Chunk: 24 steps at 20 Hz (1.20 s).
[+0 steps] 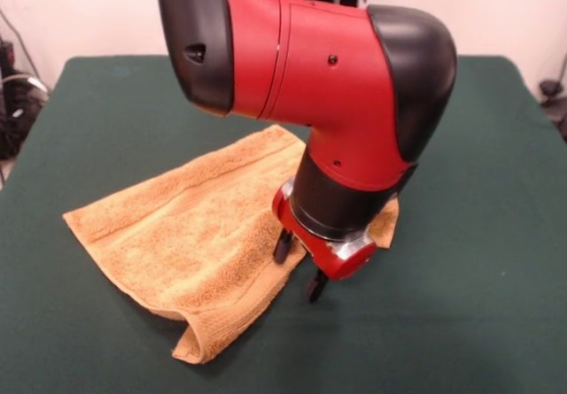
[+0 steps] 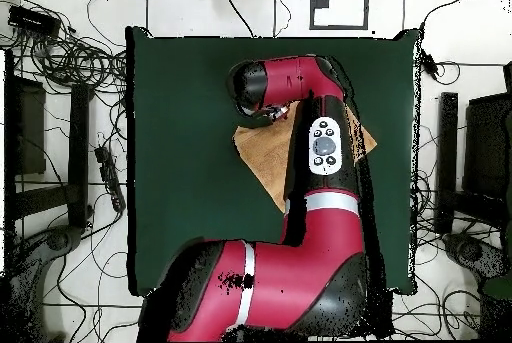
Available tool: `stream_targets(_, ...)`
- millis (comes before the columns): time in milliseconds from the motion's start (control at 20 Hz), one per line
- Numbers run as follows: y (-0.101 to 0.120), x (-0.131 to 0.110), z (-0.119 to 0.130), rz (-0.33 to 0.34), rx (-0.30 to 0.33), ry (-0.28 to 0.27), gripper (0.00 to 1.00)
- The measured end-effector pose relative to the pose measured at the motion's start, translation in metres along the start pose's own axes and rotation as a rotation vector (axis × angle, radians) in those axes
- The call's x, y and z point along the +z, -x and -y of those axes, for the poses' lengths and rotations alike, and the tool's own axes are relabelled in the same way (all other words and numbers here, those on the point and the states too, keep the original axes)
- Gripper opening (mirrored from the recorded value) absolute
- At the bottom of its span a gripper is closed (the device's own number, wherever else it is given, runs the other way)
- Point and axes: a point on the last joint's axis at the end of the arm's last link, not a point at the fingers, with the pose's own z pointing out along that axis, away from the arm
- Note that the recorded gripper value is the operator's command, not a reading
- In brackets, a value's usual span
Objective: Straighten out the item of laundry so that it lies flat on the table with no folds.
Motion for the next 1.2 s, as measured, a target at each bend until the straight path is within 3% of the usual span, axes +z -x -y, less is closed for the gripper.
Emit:
stream_targets(250, -0.001, -0.014, 0.0, -0.001, -0.003, -0.023, 1.0)
stream_targets(350, -0.009, -0.025, 0.007, -0.03, -0.009, -0.103, 1.0)
stream_targets(700, -0.022, -0.047, 0.021, -0.1, -0.013, -0.245, 1.0)
stream_targets(900, -0.02, -0.052, 0.022, -0.102, -0.009, -0.249, 1.0)
stream_targets(1200, -0.003, -0.04, 0.011, -0.031, -0.001, -0.123, 1.0)
